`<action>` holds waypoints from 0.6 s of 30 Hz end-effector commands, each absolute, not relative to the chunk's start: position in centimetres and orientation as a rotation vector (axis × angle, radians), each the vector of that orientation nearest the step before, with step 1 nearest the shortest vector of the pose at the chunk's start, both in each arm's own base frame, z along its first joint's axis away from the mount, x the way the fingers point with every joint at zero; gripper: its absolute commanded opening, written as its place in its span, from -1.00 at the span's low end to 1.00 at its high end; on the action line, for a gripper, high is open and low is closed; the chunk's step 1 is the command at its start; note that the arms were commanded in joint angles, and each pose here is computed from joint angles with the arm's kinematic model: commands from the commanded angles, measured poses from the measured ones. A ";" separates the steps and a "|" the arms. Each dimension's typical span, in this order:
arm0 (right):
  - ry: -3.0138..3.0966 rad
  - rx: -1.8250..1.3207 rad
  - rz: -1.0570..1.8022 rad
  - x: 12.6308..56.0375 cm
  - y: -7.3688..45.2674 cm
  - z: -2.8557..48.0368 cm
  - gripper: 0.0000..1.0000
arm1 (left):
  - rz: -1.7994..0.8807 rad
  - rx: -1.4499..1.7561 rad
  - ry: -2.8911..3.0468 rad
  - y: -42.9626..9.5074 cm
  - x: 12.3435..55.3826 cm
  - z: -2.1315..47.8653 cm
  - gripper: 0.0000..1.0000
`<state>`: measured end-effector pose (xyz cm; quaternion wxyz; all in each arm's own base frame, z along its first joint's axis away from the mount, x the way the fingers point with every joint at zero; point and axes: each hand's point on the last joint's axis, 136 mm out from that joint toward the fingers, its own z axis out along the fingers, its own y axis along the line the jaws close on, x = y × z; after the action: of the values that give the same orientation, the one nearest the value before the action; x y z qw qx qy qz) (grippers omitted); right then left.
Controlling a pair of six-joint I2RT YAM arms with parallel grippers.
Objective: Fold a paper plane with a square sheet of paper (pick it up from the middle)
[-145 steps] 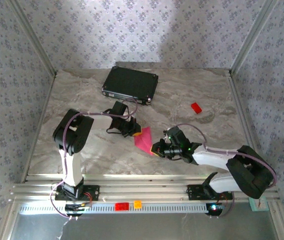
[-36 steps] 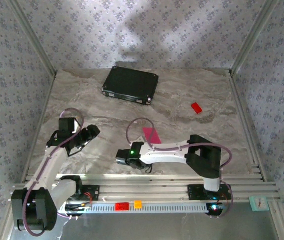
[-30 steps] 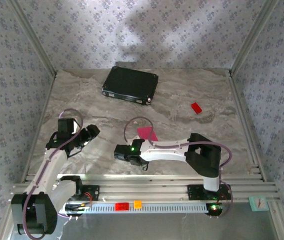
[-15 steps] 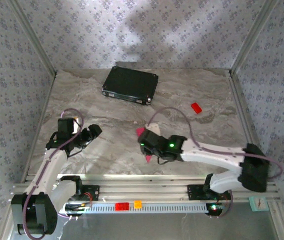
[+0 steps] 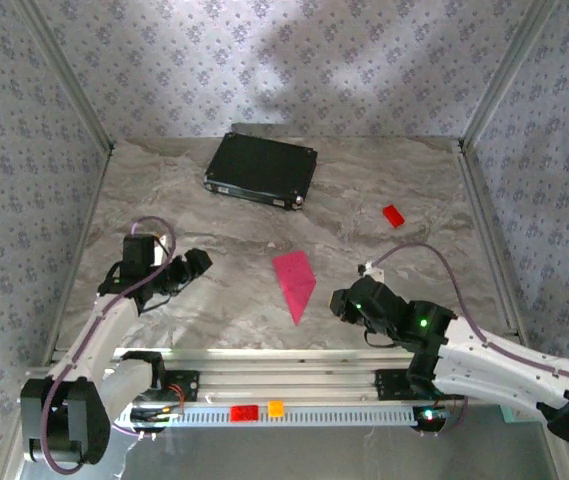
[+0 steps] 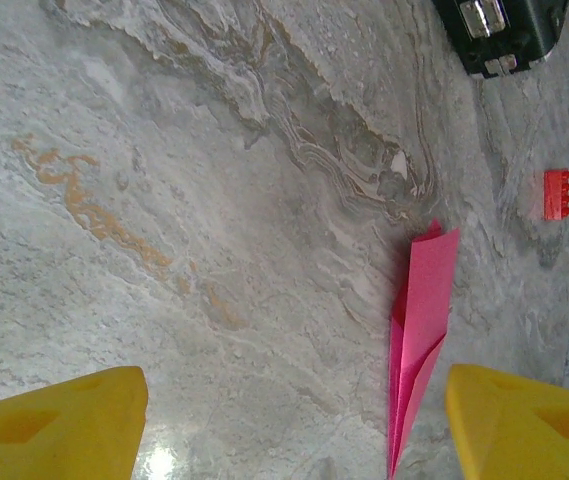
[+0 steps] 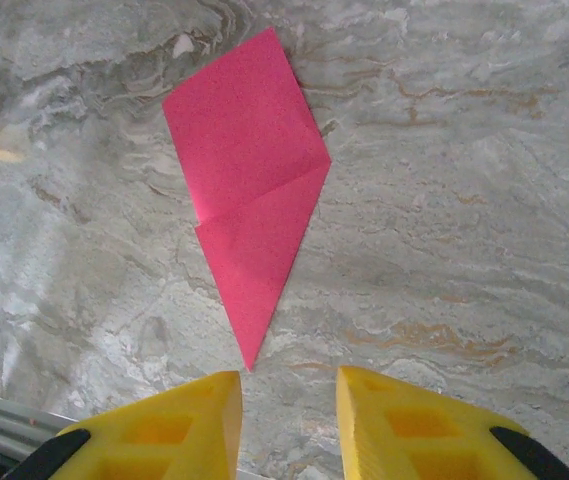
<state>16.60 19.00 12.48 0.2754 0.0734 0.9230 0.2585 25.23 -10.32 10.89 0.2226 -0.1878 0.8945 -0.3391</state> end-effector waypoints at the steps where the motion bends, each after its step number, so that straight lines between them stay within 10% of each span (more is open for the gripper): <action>1: 2.542 0.209 0.656 17.1 19.4 12.1 -0.37 | -0.977 -0.482 2.470 -11.0 25.6 12.1 0.56; 18: 2.544 0.112 0.877 22.0 23.0 11.7 -0.48 | -1.019 -0.550 2.499 -11.0 24.7 10.2 0.52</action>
<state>21.48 20.74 10.65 0.2334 0.0837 0.9277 0.2790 24.68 -10.78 9.90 0.1916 -0.1937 0.8964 -0.3495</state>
